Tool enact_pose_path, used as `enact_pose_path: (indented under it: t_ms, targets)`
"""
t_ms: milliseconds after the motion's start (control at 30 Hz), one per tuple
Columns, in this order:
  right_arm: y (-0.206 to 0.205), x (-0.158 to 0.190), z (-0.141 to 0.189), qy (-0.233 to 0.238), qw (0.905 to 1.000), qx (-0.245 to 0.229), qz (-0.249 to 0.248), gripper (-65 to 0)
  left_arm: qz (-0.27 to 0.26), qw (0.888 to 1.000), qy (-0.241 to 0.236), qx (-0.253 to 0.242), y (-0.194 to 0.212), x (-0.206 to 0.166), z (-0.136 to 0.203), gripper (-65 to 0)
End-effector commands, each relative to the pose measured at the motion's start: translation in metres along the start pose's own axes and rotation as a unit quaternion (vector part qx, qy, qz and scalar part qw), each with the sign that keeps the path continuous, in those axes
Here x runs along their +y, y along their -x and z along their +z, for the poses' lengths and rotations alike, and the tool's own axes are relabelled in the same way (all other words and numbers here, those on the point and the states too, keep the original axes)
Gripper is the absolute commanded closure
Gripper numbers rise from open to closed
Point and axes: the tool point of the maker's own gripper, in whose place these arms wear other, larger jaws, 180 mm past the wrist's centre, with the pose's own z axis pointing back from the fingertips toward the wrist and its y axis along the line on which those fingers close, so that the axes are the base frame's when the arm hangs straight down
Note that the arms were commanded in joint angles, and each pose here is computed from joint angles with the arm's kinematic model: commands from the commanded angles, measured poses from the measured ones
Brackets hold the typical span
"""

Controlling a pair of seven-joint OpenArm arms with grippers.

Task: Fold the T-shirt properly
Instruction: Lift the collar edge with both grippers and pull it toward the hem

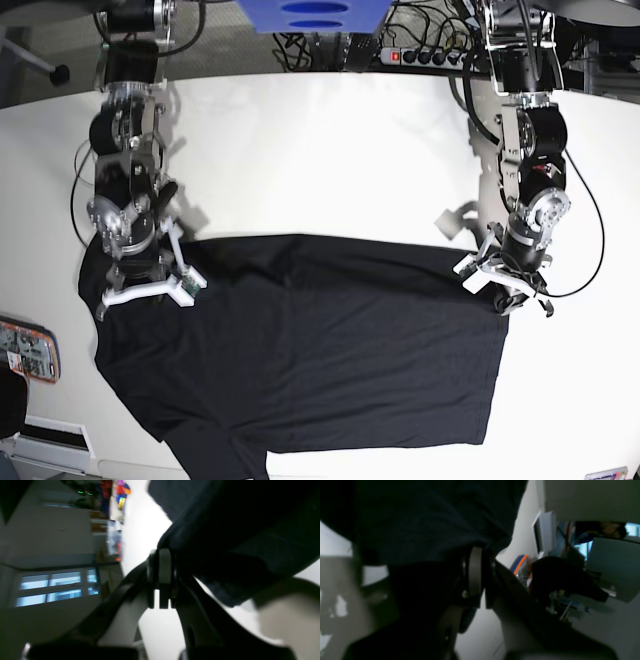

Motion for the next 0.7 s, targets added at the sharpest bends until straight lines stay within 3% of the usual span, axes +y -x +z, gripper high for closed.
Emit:
enact_pose_path:
  t_ms: [0, 367, 667]
  targets:
    - [-0.005, -0.019, -0.001, 0.025, 0.9996, -0.008, -0.004, 0.0, -0.002, 0.999, -0.032, -0.010, -0.005, 0.022, -0.001, 0.0]
    - [0.025, 0.025, -0.043, -0.058, 0.9973, 0.042, -0.015, 0.0, 0.014, 0.999, -0.040, -0.012, -0.012, 0.032, -0.013, 0.0]
    - [0.009, 0.006, -0.062, -0.057, 0.9979, 0.017, -0.027, 0.0, 0.020, 0.999, -0.034, -0.009, -0.010, 0.029, -0.018, 0.0]
